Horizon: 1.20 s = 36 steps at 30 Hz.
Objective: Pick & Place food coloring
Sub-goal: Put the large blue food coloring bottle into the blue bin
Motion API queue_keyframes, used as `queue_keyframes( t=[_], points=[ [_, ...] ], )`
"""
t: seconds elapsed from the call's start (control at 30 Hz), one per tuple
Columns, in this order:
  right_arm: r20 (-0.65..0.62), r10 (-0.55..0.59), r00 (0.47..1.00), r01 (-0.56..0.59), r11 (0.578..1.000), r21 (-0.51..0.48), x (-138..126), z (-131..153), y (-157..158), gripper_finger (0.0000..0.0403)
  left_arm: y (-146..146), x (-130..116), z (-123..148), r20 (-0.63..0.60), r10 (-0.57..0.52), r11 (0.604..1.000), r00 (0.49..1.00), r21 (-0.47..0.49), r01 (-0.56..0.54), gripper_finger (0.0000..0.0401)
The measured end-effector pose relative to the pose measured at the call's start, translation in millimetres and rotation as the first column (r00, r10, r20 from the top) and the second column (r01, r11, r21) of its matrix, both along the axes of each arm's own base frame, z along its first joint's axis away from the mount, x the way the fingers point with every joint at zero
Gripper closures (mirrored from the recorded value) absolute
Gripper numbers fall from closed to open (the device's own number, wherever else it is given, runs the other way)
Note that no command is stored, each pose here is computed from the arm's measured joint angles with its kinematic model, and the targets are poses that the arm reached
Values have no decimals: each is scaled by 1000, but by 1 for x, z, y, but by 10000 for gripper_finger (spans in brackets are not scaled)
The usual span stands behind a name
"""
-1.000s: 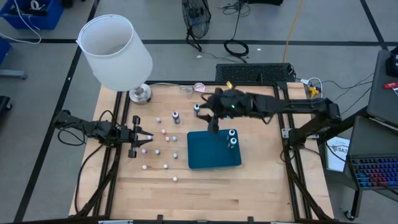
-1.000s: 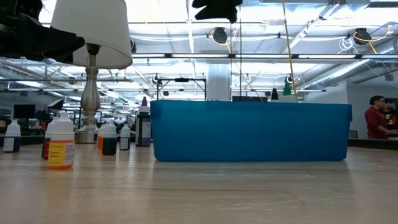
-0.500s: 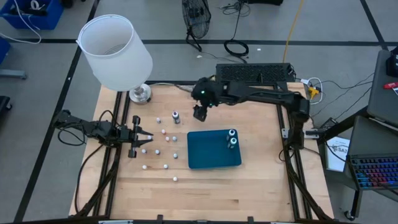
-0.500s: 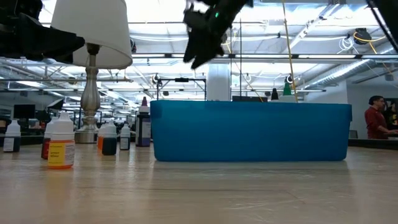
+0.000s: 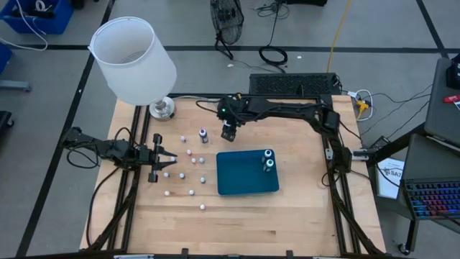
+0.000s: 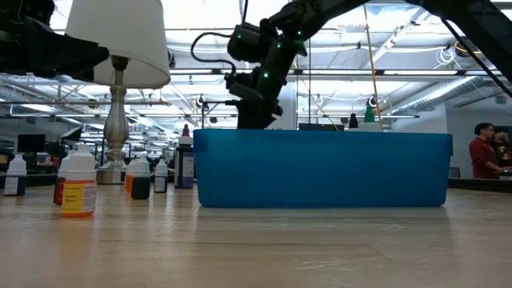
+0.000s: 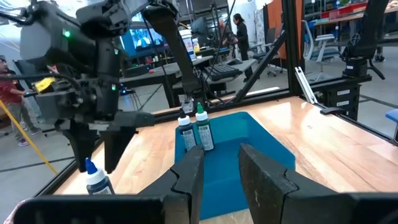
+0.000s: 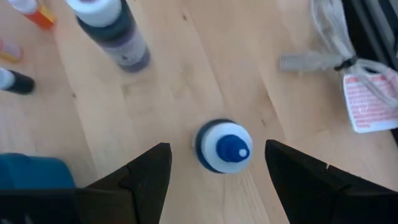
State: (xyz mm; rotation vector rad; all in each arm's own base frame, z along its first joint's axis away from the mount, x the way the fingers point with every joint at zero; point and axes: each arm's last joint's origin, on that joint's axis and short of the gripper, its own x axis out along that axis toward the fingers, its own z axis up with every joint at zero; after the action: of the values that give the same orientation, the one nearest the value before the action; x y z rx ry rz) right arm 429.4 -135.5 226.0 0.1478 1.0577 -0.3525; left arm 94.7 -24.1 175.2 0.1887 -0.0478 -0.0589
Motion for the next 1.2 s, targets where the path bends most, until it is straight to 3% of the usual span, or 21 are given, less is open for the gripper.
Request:
queue_keyframes(
  t=[0.5,1.07,1.2],
  points=[
    [54,14,998,-15,1000,26,-2,-28,-6,156,0,0,0,1,0,1000,1000,-1,0,295],
    [68,-2,998,0,1000,20,-4,-30,-13,156,0,0,0,1,0,1000,1000,0,0,295],
    [71,-11,997,9,1000,25,-4,-30,-13,174,0,0,0,1,0,1000,1000,0,0,295]
  ],
)
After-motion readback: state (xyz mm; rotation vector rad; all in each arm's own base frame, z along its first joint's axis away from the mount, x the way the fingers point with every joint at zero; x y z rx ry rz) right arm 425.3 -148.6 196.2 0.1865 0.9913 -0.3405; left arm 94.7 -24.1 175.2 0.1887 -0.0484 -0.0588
